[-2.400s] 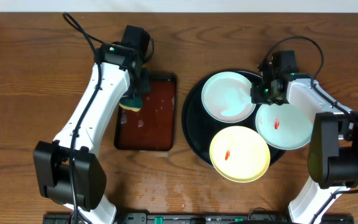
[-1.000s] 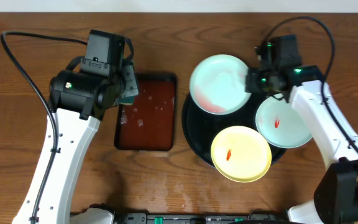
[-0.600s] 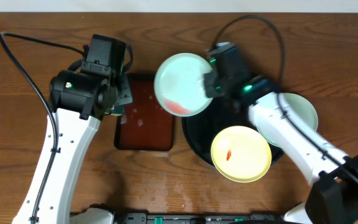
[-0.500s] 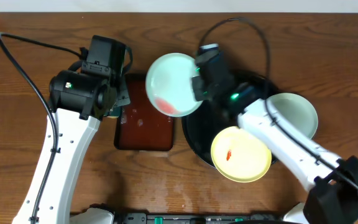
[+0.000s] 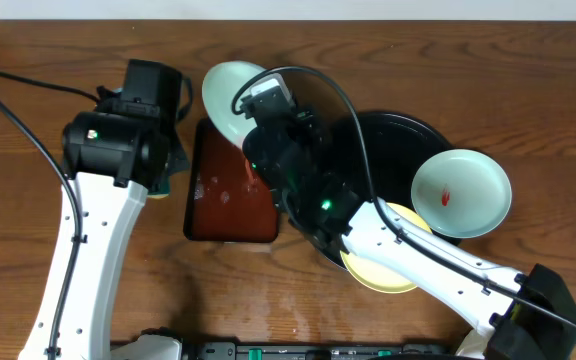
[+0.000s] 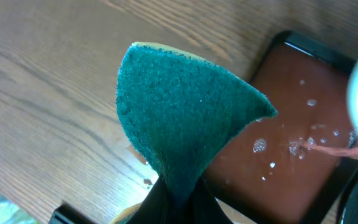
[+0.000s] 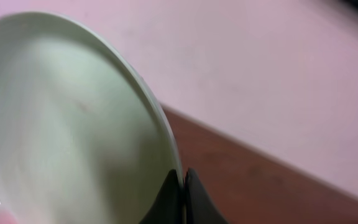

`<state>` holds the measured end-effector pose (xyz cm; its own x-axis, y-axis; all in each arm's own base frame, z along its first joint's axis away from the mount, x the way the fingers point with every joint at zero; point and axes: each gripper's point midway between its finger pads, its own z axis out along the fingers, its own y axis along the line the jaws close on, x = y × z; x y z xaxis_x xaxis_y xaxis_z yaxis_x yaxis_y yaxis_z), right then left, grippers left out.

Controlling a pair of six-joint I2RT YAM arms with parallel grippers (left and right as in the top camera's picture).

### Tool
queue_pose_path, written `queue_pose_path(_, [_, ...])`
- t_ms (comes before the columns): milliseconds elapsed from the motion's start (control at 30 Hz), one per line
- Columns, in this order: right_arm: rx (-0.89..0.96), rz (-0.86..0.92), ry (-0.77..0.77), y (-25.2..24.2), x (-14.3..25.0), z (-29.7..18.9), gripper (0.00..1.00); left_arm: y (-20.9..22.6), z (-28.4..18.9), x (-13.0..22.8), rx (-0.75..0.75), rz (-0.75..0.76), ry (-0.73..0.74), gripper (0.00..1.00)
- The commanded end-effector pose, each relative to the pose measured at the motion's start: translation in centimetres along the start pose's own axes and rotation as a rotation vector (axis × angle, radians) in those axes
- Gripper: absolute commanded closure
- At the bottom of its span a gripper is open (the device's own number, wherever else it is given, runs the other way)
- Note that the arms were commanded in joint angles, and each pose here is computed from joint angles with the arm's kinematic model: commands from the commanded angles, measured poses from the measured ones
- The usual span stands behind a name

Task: Clean dirty plates on tray and stack at the side
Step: 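Lift the top white plate with the right gripper and carry it leftward, then swing the white plate right and set it on the table at right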

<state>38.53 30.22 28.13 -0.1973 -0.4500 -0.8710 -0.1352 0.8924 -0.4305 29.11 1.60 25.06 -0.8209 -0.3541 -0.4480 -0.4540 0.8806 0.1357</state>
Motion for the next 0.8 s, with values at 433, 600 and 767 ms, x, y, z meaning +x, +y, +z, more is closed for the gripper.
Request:
queue_pose_path(433, [0.098,-0.131,-0.097,-0.9,-3.9,-2.3,0.99,0.5,0.0,-0.1,-0.010,-0.034,-0.002,0.92])
queue_pose_path(600, [0.073,-0.050,-0.077,-0.3,-2.9,-1.6,0.99,0.5,0.0,-0.1,-0.010,-0.034,-0.002,0.92])
queue_pose_path(767, [-0.203,0.097,0.050,3.6,0.9,-0.5,0.99,0.5,0.0,-0.1,-0.008,-0.035,-0.004,0.92])
